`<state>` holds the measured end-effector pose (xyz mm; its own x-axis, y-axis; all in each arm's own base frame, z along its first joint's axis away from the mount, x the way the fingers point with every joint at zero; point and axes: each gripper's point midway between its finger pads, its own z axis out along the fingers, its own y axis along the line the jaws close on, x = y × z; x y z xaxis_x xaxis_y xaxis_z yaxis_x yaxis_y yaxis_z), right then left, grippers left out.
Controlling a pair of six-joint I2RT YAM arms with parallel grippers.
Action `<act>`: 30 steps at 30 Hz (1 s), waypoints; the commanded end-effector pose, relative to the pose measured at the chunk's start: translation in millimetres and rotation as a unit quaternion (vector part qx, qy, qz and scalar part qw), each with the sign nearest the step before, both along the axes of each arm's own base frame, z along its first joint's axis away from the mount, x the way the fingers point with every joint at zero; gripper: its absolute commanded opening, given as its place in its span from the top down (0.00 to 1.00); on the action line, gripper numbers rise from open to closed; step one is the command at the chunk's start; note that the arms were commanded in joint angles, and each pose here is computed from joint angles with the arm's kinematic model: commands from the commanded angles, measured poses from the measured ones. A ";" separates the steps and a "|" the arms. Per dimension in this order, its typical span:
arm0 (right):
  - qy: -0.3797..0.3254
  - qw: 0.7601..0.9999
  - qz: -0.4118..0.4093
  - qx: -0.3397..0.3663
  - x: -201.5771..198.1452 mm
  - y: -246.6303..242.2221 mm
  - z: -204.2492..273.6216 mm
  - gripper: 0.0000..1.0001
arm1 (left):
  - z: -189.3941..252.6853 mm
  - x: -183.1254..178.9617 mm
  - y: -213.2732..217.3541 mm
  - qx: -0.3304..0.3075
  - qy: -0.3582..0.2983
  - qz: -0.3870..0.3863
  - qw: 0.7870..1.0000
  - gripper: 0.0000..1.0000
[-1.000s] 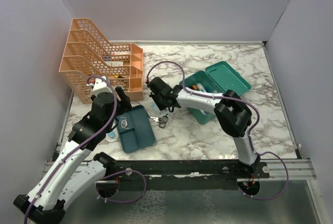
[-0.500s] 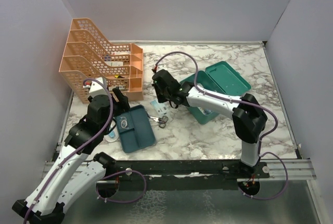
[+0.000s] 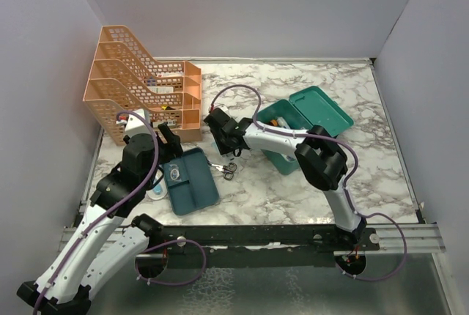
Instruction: Organize the medicine kit
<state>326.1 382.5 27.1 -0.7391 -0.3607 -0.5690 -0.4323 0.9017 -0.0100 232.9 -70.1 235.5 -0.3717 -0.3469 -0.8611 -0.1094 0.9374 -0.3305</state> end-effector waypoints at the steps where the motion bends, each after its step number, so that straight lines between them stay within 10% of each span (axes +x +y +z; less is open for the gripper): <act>1: 0.000 1.000 0.000 -0.015 4.5 3.2 -7.3 0.68 | 5.8 3.2 -1.4 -0.007 -0.009 0.001 1.000 0.29; 10: 0.010 1.000 -0.009 -0.011 1.2 2.9 -12.9 0.99 | 5.1 2.4 -1.9 -0.008 -0.008 -0.001 1.000 0.29; 30: -0.021 0.986 -0.055 0.159 -11.0 15.7 90.4 0.99 | 19.4 1.8 1.1 -0.008 -0.024 0.001 1.000 0.29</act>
